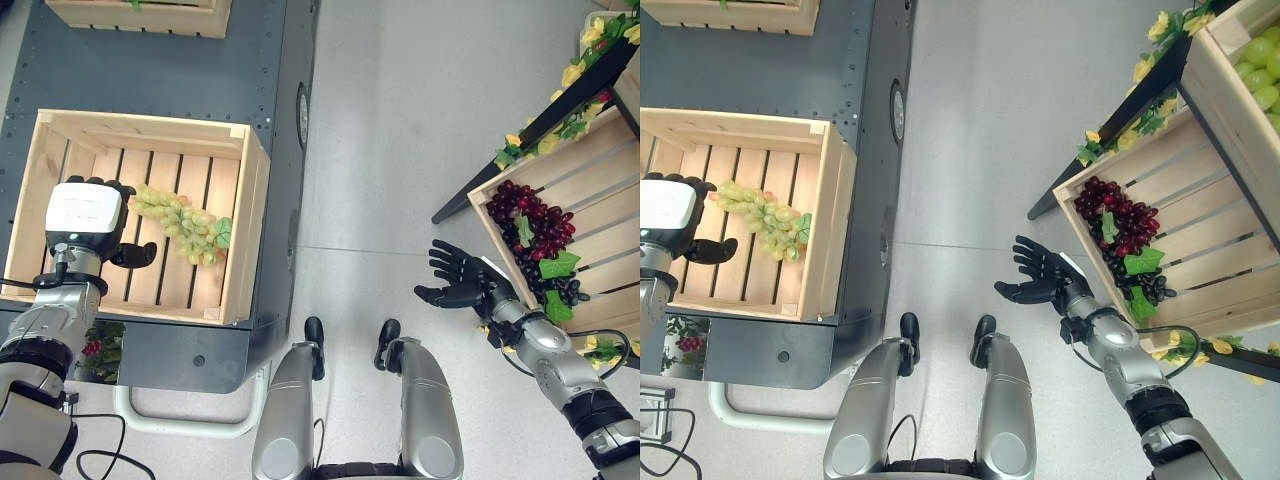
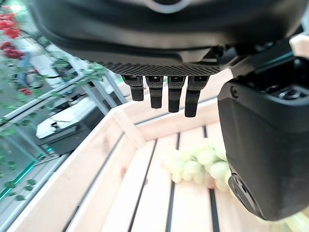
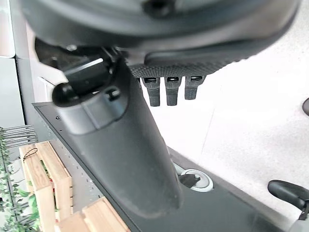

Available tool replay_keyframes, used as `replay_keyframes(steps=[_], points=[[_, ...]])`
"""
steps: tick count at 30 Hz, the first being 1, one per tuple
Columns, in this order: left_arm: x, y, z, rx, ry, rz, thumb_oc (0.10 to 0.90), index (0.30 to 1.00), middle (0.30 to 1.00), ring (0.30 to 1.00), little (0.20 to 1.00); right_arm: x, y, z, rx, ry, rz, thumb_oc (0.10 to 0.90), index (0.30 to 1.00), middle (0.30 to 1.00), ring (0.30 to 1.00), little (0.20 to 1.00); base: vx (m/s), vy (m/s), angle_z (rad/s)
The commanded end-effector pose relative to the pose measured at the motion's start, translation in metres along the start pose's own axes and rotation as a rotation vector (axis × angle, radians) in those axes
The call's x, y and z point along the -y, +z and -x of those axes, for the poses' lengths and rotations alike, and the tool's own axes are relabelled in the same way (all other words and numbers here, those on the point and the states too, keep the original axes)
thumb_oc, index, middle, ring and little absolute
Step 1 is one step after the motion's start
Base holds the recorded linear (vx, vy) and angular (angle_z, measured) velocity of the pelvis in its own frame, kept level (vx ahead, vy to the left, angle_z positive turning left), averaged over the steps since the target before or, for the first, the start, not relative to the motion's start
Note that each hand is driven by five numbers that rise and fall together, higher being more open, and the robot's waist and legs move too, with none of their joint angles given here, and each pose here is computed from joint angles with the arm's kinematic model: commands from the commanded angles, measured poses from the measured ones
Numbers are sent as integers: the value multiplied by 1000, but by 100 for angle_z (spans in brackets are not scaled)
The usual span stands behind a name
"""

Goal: Pick up the fruits from the basket on one side to the basket on the other side

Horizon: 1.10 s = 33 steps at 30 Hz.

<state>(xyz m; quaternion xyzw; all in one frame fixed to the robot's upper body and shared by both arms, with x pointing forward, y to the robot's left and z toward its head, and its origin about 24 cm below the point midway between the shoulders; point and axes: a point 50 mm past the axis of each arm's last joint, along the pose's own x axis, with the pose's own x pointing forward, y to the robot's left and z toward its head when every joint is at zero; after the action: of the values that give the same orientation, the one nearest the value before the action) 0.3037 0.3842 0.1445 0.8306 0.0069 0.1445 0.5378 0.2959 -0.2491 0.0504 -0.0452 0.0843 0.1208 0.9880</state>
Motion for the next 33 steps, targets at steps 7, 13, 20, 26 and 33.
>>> replay_keyframes(steps=[7, 13, 20, 26, 33], points=[[-59, -17, -17, 117, 294, -154, 800, 900, 900, 900, 900, 20, 40, 7, 177, 3, 58, 800, 900, 900, 900, 900, -12, 46, 3], [-60, -18, -21, 129, 243, -212, 800, 900, 900, 900, 900, 24, 46, 7, 189, -2, 72, 800, 900, 900, 900, 900, 2, 45, -1], [-67, -13, -29, 137, 258, -223, 800, 900, 900, 900, 900, 24, 54, 4, 212, -1, 84, 800, 900, 900, 900, 900, -6, 21, 1], [-59, -18, -33, 41, 118, -239, 800, 900, 900, 900, 900, 23, 59, 2, 242, 3, 70, 800, 900, 900, 900, 900, 0, 0, 0], [-58, -36, -35, -114, 49, -253, 800, 900, 900, 900, 900, 19, 68, -3, 285, 31, 50, 800, 900, 900, 900, 900, -1, -2, -1]])
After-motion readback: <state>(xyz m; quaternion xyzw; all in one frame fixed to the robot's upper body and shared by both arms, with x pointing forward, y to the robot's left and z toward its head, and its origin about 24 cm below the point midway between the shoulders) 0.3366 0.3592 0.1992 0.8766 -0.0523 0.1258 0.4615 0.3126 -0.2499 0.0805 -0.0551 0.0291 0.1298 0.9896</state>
